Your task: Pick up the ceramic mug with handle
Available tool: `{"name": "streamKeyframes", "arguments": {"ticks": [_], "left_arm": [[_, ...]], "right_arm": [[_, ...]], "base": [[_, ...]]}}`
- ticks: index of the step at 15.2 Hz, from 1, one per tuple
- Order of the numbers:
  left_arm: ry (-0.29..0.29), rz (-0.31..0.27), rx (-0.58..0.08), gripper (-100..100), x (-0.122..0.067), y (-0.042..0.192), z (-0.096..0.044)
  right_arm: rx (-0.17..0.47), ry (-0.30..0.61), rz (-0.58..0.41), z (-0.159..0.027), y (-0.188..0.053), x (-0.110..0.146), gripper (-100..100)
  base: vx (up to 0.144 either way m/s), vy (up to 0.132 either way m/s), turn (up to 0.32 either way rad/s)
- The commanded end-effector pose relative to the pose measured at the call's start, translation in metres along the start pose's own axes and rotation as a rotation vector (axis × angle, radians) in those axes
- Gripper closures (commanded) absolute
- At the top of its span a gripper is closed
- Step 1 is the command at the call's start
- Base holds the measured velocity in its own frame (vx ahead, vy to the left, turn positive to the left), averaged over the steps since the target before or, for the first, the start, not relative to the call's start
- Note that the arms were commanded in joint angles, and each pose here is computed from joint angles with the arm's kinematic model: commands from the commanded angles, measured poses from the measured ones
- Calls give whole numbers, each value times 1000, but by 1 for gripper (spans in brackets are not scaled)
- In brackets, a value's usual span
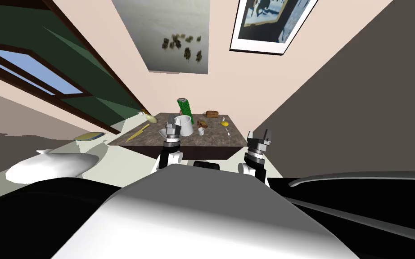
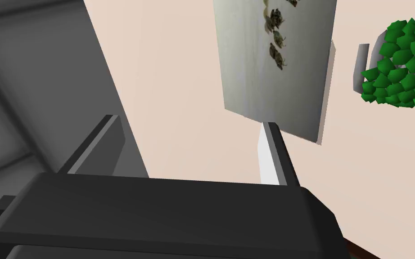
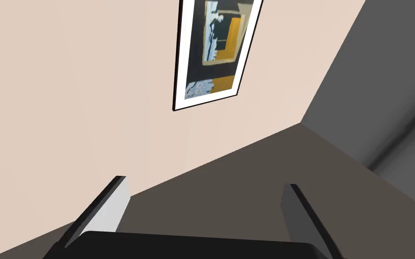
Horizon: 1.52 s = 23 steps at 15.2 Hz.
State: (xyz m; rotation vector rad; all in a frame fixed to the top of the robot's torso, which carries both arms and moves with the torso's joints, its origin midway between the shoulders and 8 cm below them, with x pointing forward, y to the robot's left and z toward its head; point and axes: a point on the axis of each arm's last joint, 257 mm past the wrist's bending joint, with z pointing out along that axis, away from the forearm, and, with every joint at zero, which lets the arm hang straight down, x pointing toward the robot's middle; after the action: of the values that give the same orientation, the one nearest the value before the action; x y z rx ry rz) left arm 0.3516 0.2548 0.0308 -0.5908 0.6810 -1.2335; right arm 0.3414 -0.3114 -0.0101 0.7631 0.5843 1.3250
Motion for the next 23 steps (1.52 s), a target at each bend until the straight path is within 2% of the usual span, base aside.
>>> {"name": "streamKeyframes", "arguments": {"ticks": [1,2,4,7,8,9,10,11,12,14,15,16,17,19,20,22,23], "left_arm": [[43,10,-30,-100,7,15,3],[43,10,-30,-100,7,15,3],[86,22,-72,-100,14,36,6],[109,29,-107,-100,18,51,9],[132,38,-137,-100,21,66,11],[132,39,-143,-100,21,68,11],[154,49,-170,-100,23,83,15],[156,50,-183,-100,24,86,14],[176,63,-208,-100,25,101,18],[179,64,-227,-100,26,106,17],[199,79,-260,-100,26,123,21],[201,80,-275,-100,26,127,20],[219,97,-300,-100,26,142,25],[222,99,-327,-100,26,149,23],[238,118,-360,-100,24,167,28],[241,120,-382,-100,24,172,26],[255,141,-413,-100,20,187,32]], "right_arm": [[0,0,0,0,0,0,0],[0,0,0,0,0,0,0],[0,0,0,0,0,0,0],[0,0,0,0,0,0,0],[0,0,0,0,0,0,0],[0,0,0,0,0,0,0],[0,0,0,0,0,0,0],[0,0,0,0,0,0,0],[0,0,0,0,0,0,0],[0,0,0,0,0,0,0],[0,0,0,0,0,0,0],[0,0,0,0,0,0,0],[0,0,0,0,0,0,0],[0,0,0,0,0,0,0],[0,0,0,0,0,0,0],[0,0,0,0,0,0,0],[0,0,0,0,0,0,0]], "base": [[-15,-10,-73],[-27,-18,-84],[-41,-35,-108],[-43,-43,-88],[-44,-38,-113],[-42,-32,-87],[-44,-35,-127],[-44,-36,-99],[-50,-48,-110],[-40,-41,-71],[-36,-32,-83],[-38,-34,-113],[-53,-46,-155],[-41,-39,-92],[-33,-41,-116],[-35,-31,-87],[-43,-42,-97]]}}
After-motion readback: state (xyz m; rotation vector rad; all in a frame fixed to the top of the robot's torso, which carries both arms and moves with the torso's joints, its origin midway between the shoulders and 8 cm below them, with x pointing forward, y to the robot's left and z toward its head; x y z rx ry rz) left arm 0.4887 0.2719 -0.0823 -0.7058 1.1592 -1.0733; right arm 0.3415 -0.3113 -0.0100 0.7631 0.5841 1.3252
